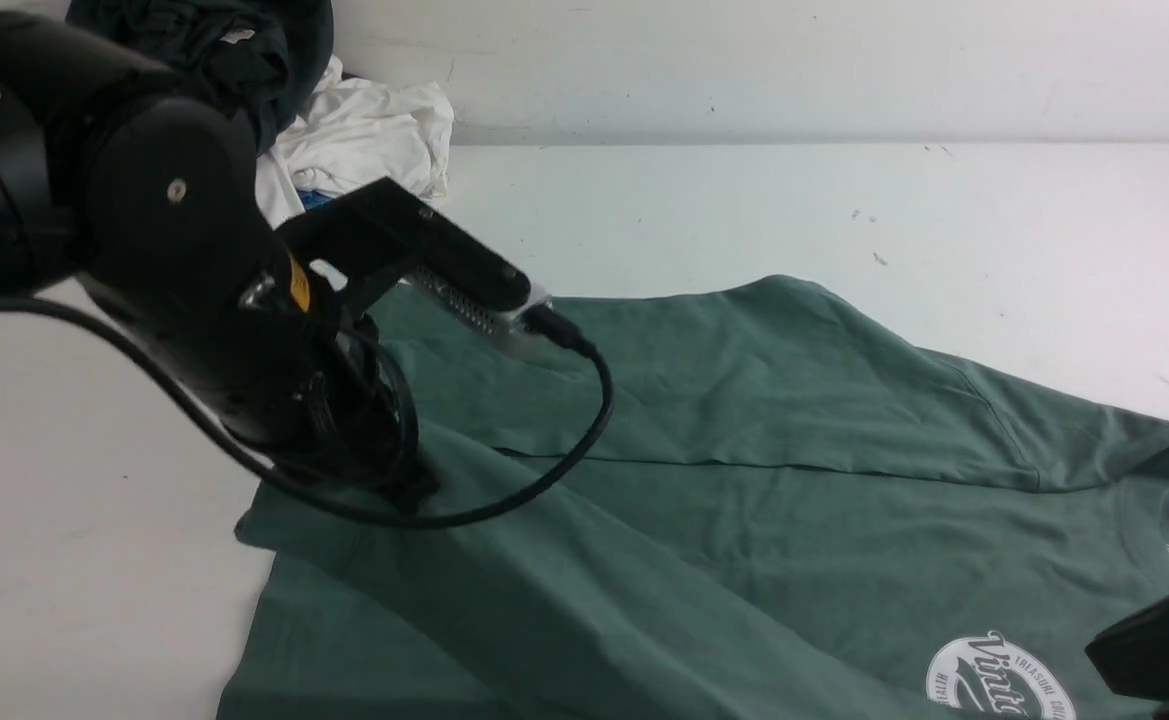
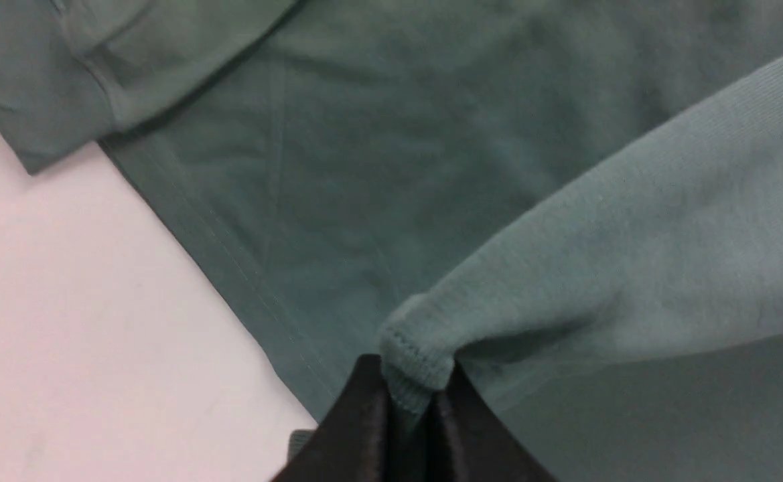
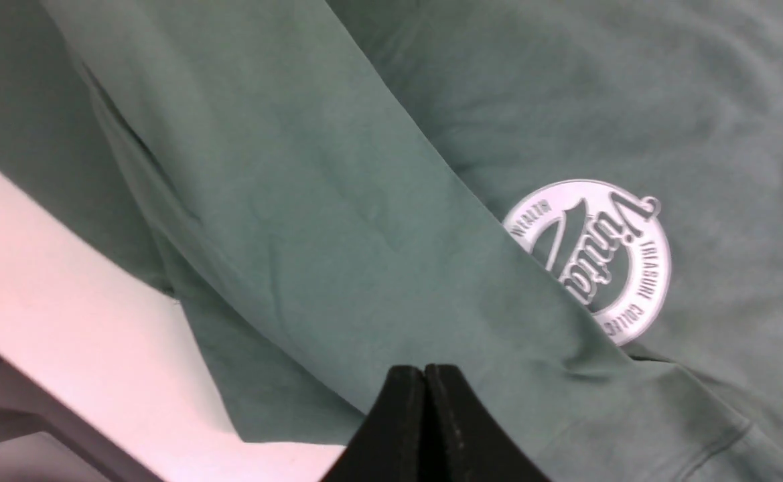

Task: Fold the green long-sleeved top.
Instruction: Use the left arm to drag and place the cuff at the centered position on the left edge of the fabric

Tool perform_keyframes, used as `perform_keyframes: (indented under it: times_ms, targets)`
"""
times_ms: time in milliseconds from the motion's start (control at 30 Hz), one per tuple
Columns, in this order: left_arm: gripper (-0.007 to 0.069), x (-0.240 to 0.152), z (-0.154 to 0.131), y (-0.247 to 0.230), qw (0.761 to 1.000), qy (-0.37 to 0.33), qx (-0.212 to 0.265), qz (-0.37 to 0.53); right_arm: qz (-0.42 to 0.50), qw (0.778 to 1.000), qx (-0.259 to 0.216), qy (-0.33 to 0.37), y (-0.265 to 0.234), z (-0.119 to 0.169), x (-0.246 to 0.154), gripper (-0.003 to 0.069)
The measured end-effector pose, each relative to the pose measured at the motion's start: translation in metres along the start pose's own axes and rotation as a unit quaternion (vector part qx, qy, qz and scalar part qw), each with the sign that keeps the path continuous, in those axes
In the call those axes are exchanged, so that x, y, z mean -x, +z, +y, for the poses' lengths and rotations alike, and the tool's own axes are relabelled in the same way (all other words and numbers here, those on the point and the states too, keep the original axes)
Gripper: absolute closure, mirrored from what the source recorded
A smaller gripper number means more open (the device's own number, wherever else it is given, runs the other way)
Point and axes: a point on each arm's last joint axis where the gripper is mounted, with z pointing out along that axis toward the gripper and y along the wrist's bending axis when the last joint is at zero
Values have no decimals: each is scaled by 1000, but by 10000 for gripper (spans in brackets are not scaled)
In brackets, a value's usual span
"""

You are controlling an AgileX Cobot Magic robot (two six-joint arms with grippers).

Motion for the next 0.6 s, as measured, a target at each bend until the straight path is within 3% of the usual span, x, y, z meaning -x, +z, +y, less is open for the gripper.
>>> perform_keyframes:
  times_ms: [267,600]
  targets:
    - [601,31,11,3,1000,6,23,3,8,999,-36,18,0,-7,-2,674]
    - [596,31,42,82,993,-47,17,111,8,999,-38,20,0,-7,-2,674]
